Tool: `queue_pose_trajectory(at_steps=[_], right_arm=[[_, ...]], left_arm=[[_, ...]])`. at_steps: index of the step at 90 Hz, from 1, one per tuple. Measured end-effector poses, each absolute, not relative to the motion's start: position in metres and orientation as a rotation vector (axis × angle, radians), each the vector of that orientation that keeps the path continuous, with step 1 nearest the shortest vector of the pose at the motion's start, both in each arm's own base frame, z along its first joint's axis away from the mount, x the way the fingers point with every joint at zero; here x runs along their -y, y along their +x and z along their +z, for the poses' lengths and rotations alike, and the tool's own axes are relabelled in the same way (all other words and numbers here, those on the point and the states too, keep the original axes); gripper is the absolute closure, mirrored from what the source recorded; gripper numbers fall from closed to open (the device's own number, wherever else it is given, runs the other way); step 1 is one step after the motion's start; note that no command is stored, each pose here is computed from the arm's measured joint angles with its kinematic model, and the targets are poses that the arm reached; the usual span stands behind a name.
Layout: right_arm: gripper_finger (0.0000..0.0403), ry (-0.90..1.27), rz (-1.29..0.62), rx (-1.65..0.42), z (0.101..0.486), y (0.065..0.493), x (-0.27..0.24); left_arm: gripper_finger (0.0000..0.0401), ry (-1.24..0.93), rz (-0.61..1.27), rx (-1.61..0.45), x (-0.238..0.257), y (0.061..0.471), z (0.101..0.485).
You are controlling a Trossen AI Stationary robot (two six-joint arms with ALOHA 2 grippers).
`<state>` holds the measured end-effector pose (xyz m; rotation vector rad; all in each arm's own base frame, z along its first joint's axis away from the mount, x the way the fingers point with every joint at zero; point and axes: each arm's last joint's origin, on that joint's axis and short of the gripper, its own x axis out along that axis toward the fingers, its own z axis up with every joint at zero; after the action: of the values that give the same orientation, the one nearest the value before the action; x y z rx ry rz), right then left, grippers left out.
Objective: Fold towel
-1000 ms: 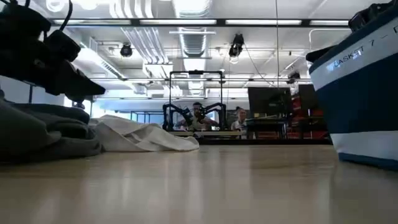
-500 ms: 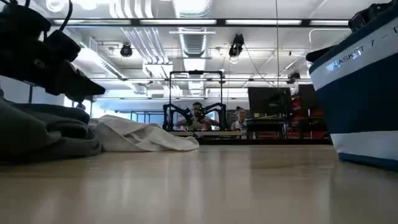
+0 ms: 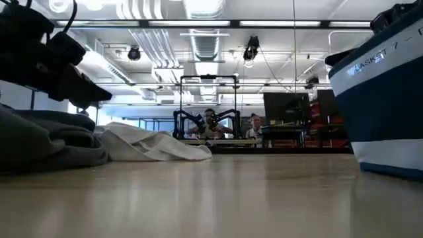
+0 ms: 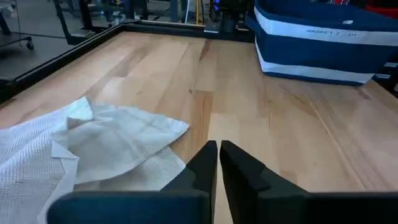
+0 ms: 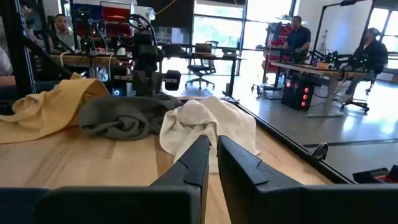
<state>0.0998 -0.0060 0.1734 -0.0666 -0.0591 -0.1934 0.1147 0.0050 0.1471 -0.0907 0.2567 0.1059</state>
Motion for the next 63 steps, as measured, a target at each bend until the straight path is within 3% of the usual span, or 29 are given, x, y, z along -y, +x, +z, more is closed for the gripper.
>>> queue_pose_trajectory(at_steps=[16,27,44,63], right_arm=[[0.0384,0.311,-0.168,0.181,0.182,0.099,0.006],[0.0384,0.348,-0.203,0.294,0.192,0.097,0.008],[0.0384,0.219,-0.257,0.251,0.212,0.111,0.009],[0.0384,-0.03,-0.341,-0.081,0.237,0.185,0.018]], left_arm=[[0.0393,-0.287,0.123,-0.192,-0.005,0.116,0.152],[0.0393,-0.306,0.119,-0.153,-0.005,0.117,0.156],[0.0393,-0.31,0.112,-0.102,-0.005,0.117,0.161],[0.0393,-0.315,0.107,-0.064,-0.005,0.118,0.164]])
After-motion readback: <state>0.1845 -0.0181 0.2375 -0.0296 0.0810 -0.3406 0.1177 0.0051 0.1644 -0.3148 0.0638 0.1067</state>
